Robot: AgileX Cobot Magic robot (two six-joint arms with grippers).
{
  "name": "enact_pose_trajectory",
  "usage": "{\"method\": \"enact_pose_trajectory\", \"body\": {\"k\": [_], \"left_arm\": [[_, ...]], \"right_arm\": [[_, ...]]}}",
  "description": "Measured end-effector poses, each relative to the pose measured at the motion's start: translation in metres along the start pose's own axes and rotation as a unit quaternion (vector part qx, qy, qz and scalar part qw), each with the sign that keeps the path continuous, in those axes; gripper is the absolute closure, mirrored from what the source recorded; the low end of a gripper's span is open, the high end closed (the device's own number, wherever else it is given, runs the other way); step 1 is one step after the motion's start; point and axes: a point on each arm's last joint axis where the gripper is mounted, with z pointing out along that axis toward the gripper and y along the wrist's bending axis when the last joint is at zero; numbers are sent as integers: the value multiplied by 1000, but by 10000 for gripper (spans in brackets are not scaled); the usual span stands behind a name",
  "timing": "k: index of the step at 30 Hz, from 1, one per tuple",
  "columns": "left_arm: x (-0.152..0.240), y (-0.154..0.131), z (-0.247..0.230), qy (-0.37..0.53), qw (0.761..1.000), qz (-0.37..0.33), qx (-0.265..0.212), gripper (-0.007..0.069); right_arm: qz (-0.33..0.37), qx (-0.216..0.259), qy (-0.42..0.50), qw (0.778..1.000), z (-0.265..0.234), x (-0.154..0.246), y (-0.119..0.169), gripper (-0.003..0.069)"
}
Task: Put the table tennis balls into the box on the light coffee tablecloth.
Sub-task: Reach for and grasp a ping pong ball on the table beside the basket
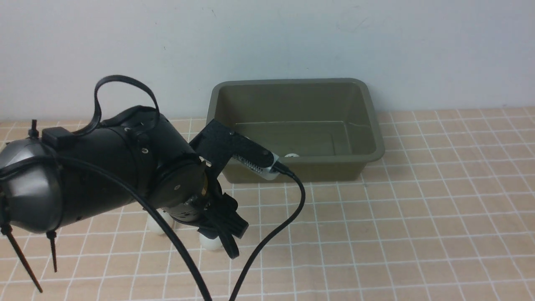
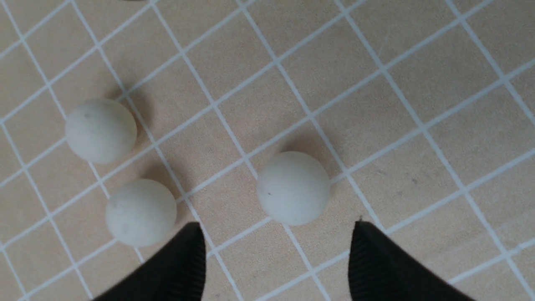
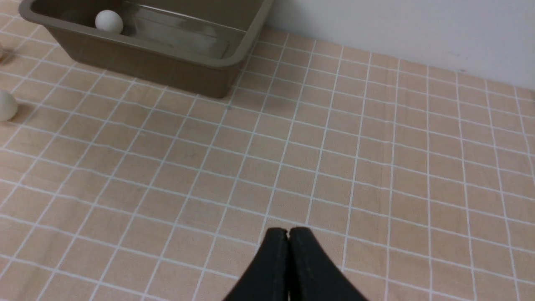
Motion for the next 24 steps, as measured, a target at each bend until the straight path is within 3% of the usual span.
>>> {"method": "enact_pose_trajectory", "body": {"k": [13, 24], "left_arm": [[3, 9, 35, 40, 998, -43, 3, 210], [1, 9, 54, 44, 996, -68, 46, 210]], "right_arm": [[8, -13, 7, 1000, -2, 3, 2, 676], [9, -14, 7, 1000, -2, 3, 2, 676]]}}
